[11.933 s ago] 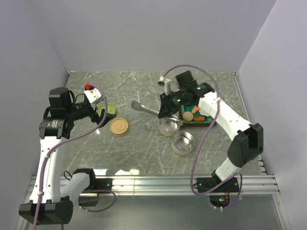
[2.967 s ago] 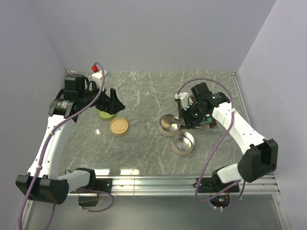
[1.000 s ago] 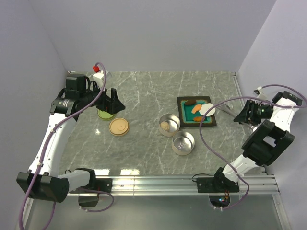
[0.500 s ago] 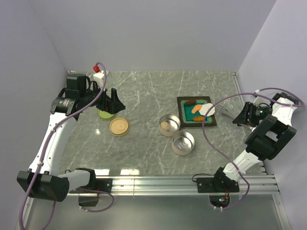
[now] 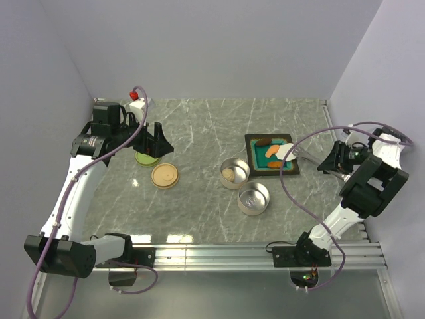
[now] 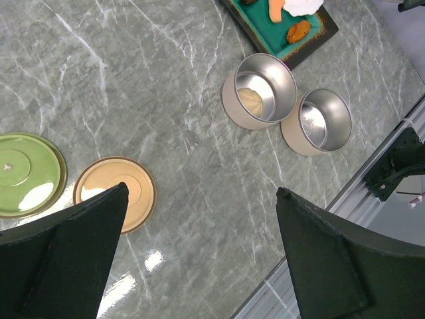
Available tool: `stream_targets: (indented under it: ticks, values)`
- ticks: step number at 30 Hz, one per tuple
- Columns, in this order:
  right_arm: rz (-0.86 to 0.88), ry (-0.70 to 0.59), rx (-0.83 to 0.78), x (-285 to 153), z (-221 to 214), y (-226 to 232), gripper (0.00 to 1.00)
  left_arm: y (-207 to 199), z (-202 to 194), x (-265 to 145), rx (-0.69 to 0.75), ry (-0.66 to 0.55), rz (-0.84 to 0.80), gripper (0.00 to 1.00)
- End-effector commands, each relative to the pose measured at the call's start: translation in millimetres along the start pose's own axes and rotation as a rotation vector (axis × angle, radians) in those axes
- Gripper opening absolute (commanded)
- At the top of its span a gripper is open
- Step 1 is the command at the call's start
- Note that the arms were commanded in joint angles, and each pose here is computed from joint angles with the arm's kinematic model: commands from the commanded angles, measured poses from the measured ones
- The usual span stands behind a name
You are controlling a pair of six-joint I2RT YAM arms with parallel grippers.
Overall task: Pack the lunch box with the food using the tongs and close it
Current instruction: Pick up the food using the clamp
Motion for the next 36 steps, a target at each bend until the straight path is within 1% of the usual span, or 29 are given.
stream_targets:
  ticks: [1, 12, 17, 20, 21, 23, 24, 26, 27, 28, 29, 36]
  values:
    - [0.010, -0.034, -0.025, 2.5, 9.8, 2.3, 0.47, -0.7, 7.7, -0.1, 0.024, -0.031, -0.013, 0.99]
    - [0.044, -0.032, -0.015, 13.0, 15.5, 2.5, 0.45, 1.2, 7.2, 2.1, 0.019, -0.026, -0.010, 0.99]
    - [0.059, -0.035, -0.005, 16.0, 18.0, 1.7, 0.41, 1.4, 8.0, 2.7, 0.019, -0.024, -0.008, 0.99]
    - [0.065, -0.037, -0.014, 16.0, 19.5, 2.8, 0.32, 1.3, 8.5, 2.3, 0.018, -0.026, -0.009, 0.99]
    - [0.070, -0.036, -0.018, 16.1, 20.5, 4.7, 0.27, 1.3, 8.5, 2.3, 0.018, -0.026, -0.009, 1.00]
    - [0.067, -0.040, -0.033, 13.7, 21.3, 6.5, 0.22, 0.9, 8.5, 1.6, 0.018, -0.026, -0.007, 1.00]
    - [0.064, -0.041, -0.038, 12.0, 21.9, 7.8, 0.15, 0.6, 9.1, 1.1, 0.018, -0.027, -0.006, 1.00]
    - [0.061, -0.042, -0.053, 8.0, 22.8, 12.0, 0.10, 0.1, 9.4, 0.5, 0.019, -0.029, -0.006, 0.99]
    - [0.057, -0.047, -0.063, 4.9, 24.4, 13.4, 0.04, -0.4, 9.5, -0.3, 0.023, -0.031, -0.007, 0.99]
    - [0.052, -0.050, -0.075, 0.9, 24.9, 17.4, 0.01, -0.3, 9.5, -0.3, 0.021, -0.031, -0.005, 1.00]
    - [0.049, -0.054, -0.082, -1.5, 25.5, 19.7, 0.00, -0.5, 9.7, -0.3, 0.022, -0.032, -0.007, 0.99]
    - [0.003, -0.074, -0.168, -24.4, 28.9, 39.7, 0.00, -1.5, 10.2, -1.6, 0.026, -0.035, -0.007, 0.99]
Point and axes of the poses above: each gripper's point midway between its finger pads, its own x axis out along the fingers, its own y axis along the line the jaws close on, z = x × y, the point moved 7 cm from there along -x, back along the fingers, and after that the axes turned 10 degrees about -x, right-handed, at the moved point
